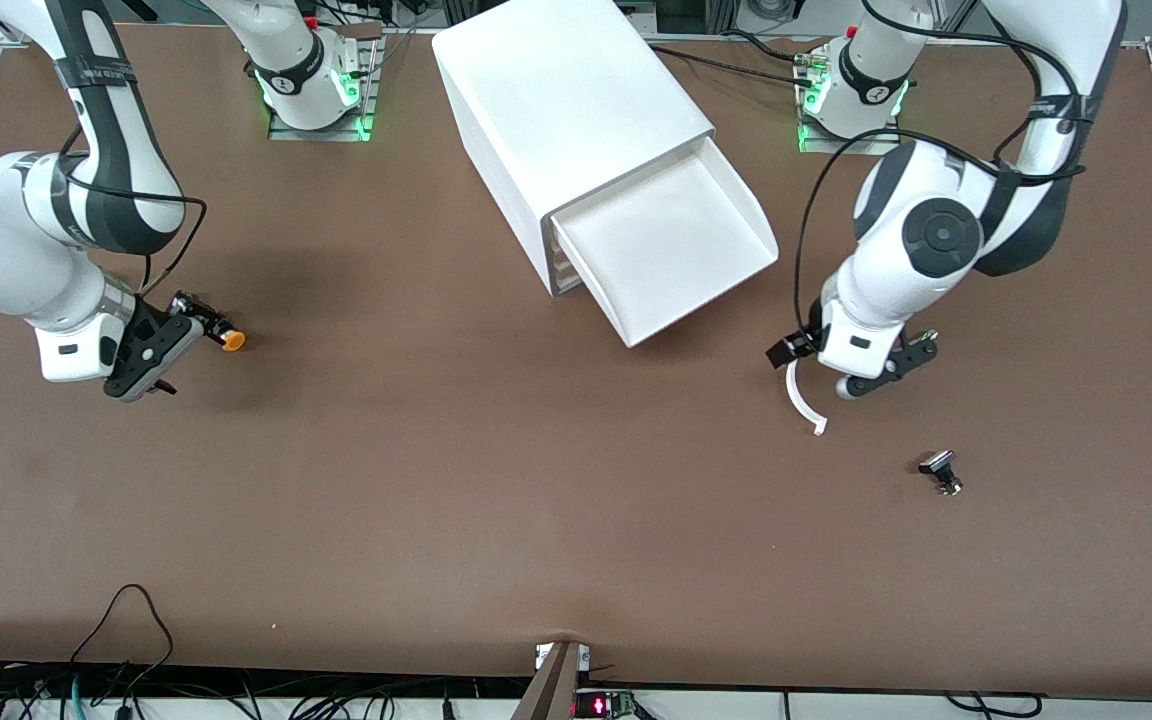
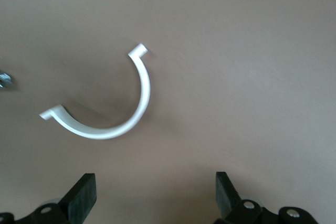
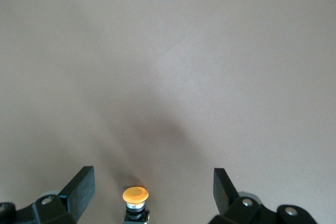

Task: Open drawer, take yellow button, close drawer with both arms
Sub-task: 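Push the drawer closed with the left gripper while the right gripper withdraws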

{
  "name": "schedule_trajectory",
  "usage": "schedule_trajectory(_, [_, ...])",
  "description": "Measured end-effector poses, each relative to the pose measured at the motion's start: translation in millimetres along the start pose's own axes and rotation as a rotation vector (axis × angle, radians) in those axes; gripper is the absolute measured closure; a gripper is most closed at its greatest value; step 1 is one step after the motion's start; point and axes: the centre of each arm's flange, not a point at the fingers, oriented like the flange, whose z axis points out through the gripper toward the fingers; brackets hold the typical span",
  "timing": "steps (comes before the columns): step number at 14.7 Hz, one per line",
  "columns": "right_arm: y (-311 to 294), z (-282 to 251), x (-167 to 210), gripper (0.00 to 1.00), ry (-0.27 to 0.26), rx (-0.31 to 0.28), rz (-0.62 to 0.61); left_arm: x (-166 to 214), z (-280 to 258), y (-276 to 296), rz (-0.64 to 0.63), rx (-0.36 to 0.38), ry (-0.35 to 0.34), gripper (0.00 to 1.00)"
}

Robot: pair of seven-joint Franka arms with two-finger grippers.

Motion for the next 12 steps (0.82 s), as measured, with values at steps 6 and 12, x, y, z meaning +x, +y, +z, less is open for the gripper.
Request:
schedule_trajectory(6, [-63.1, -57.8, 90.2, 0.00, -0.008, 0.064, 0.246, -36.8, 15.4, 22.0, -0.029, -0.055, -0.062, 0.00])
schedule_trajectory(12, [-130.0, -107.1, 147.0, 0.00, -0.076, 0.030, 0.321, -85.0, 23.7, 46.7, 0.005, -0.049, -0.095, 0.00])
